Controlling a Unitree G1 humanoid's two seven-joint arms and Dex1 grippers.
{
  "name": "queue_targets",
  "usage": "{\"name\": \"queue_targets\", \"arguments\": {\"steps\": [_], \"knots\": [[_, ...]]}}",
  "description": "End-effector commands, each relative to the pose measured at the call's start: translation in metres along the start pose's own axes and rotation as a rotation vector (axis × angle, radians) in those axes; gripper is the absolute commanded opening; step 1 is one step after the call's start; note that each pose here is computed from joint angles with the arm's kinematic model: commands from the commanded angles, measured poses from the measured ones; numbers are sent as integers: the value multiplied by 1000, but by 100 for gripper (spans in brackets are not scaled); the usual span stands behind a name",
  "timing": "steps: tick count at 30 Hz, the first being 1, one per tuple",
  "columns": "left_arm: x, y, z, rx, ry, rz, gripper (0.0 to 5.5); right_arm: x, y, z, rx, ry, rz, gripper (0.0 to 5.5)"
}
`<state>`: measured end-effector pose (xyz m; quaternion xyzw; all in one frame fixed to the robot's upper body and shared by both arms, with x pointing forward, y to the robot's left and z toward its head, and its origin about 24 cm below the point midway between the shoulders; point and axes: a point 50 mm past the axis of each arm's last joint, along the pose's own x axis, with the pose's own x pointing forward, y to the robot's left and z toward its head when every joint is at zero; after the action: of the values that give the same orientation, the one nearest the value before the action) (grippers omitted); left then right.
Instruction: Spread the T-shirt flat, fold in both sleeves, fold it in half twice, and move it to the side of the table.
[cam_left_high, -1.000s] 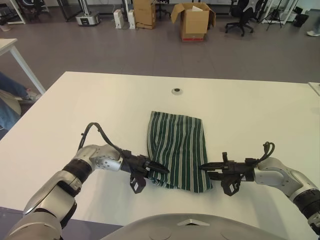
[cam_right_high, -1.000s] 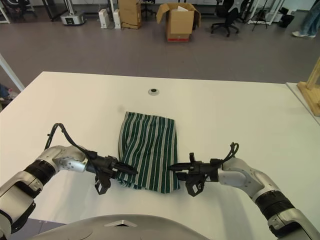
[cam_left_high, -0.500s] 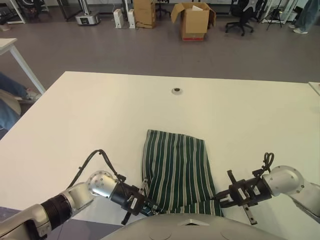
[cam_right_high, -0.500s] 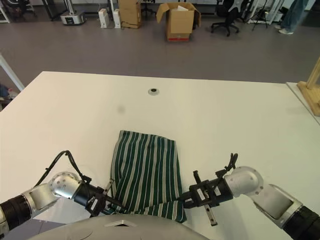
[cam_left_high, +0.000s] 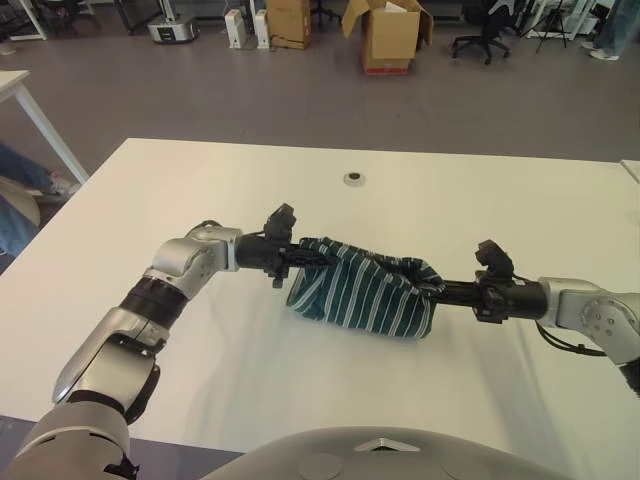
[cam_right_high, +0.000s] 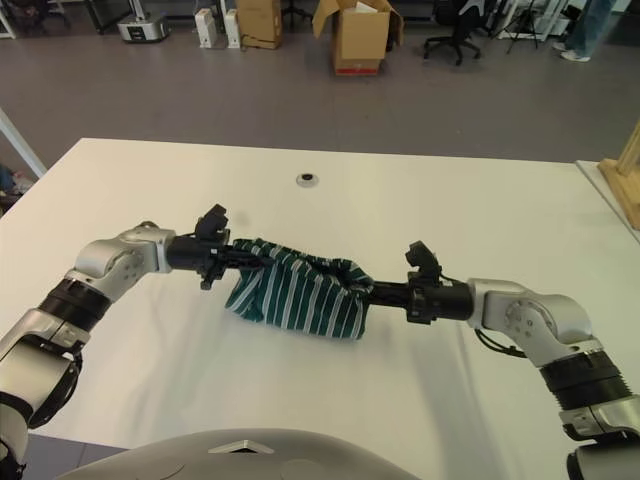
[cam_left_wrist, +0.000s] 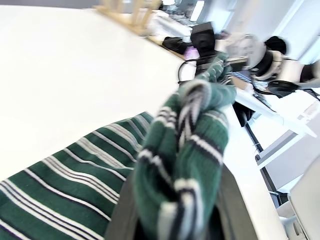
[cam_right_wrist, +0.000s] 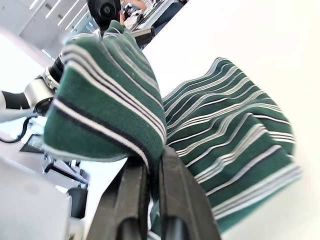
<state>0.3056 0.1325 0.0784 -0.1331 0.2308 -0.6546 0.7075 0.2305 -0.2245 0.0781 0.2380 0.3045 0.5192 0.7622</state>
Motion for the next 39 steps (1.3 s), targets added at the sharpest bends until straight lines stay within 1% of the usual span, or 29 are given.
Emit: {"name": "queue_targets", "arguments": {"steps": [1, 2, 3, 4, 5, 8, 10, 13, 16, 18, 19, 21, 24, 27, 28, 30, 32, 34, 35, 36, 39], "knots": [[17, 35, -3, -46, 59, 197, 17, -3, -31, -14, 182, -1, -181, 8], [20, 39, -7, -51, 88, 219, 17, -3, -34, -18, 213, 15, -194, 8], [21, 42, -12, -62, 121, 242, 56, -3, -37, -22, 239, 23, -207, 47], [21, 46, -17, -62, 143, 276, 74, -2, -41, -23, 248, 15, -227, 64], [20, 49, -19, -72, 140, 302, 102, -2, -45, -21, 259, -13, -249, 95], [17, 53, -19, -83, 98, 360, 142, -5, -57, -12, 289, -120, -318, 142], [15, 55, -19, -77, 95, 376, 169, -6, -60, -10, 291, -148, -334, 173], [2, 59, 0, -32, -46, 464, 211, -5, -57, -2, 268, -198, -334, 229], [-20, 58, 28, 63, -186, 494, 211, -3, -53, -2, 260, -224, -321, 278], [-40, 56, 48, 163, -245, 561, 211, -1, -50, -4, 256, -242, -312, 278], [-46, 55, 54, 243, -223, 615, 211, 0, -49, -7, 249, -246, -316, 278], [-37, 51, 59, 361, -182, 583, 211, 0, -48, -10, 242, -253, -329, 278], [5, 36, 50, 424, -137, 327, 211, 1, -48, -10, 227, -260, -341, 278], [34, 28, 21, 380, -24, 132, 211, 0, -49, -10, 217, -257, -353, 278], [37, 28, 7, 335, 46, 92, 211, 0, -49, -10, 215, -256, -355, 278], [33, 33, -23, 250, 221, 82, 211, 1, -49, -10, 213, -256, -354, 278], [23, 43, -49, 223, 385, 211, 211, 0, -49, -10, 211, -264, -361, 278], [7, 57, -64, 223, 429, 462, 211, 0, -50, -10, 205, -273, -372, 278], [-6, 61, -70, 205, 426, 571, 211, 0, -50, -10, 201, -274, -375, 278], [-27, 65, -77, 190, 425, 714, 211, -1, -51, -9, 197, -276, -379, 278], [-106, 64, -97, 84, 328, 1131, 211, -5, -51, -9, 196, -303, -399, 278]]}}
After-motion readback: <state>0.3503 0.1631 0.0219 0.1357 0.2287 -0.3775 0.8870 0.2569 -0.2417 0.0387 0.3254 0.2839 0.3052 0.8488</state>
